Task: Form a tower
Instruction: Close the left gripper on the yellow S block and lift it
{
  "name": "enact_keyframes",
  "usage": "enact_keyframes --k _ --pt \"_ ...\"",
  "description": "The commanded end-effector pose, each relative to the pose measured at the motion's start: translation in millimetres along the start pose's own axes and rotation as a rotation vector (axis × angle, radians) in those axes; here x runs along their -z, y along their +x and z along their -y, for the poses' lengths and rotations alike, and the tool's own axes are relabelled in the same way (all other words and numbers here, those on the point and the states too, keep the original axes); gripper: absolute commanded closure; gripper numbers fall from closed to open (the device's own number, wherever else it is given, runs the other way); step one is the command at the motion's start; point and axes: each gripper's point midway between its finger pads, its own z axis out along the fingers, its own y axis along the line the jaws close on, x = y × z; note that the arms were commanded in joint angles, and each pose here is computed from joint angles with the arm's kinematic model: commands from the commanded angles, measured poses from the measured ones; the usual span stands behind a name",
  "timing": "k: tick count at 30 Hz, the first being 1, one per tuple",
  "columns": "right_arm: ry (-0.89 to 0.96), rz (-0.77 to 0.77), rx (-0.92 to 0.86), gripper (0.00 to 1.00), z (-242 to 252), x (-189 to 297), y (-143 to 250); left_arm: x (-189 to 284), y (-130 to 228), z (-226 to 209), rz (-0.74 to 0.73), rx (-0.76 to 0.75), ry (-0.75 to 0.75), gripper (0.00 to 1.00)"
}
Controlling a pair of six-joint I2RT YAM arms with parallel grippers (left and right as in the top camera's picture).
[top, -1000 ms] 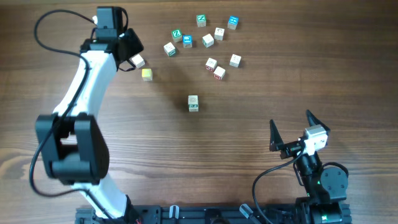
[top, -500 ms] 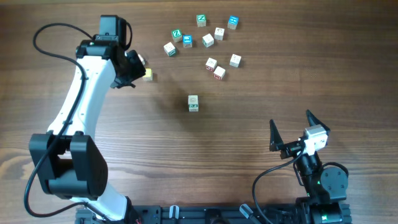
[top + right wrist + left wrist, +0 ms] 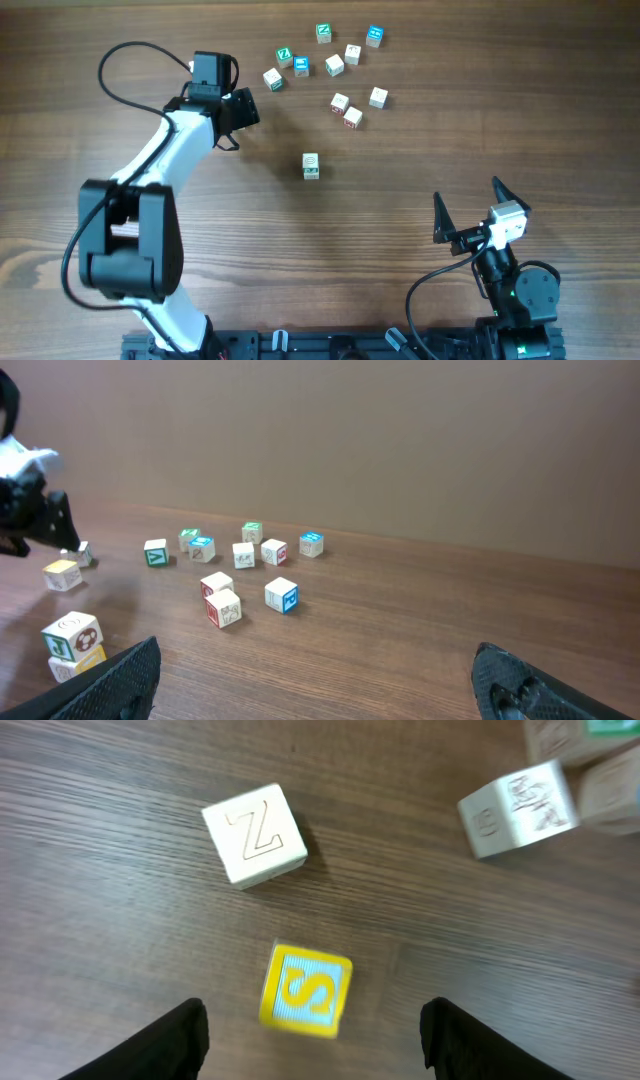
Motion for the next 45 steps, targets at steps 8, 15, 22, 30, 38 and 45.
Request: enact_keyframes --k 8,15,22,30,38,45 --pt "0.015 0.006 0.011 0.00 2.6 0.3 -1.4 -39.4 5.7 -3.7 0.014 -0.081 -0.017 0.50" --pt "0.015 0.007 0.011 0.00 2.6 0.3 -1.4 -39.2 16.5 -8.0 -0.031 -0.084 -0.033 0.64" --pt "0.015 0.007 0.011 0.00 2.6 0.3 -1.5 -39.2 12.8 -6.6 -0.015 -0.084 -0.028 0.62" --pt "0.014 0.007 0.011 0.00 2.5 0.3 -1.5 -7.3 -0.3 -2.0 0.017 -0.083 -0.014 0.63" --pt "0.014 0.007 0.011 0.00 2.6 0.3 -1.5 1.3 -5.6 -0.6 0.035 -0.081 -0.008 0.46" --pt "0.014 0.007 0.011 0.00 2.6 0.3 -1.5 -31.4 8.9 -4.6 -0.005 -0.084 -0.023 0.47"
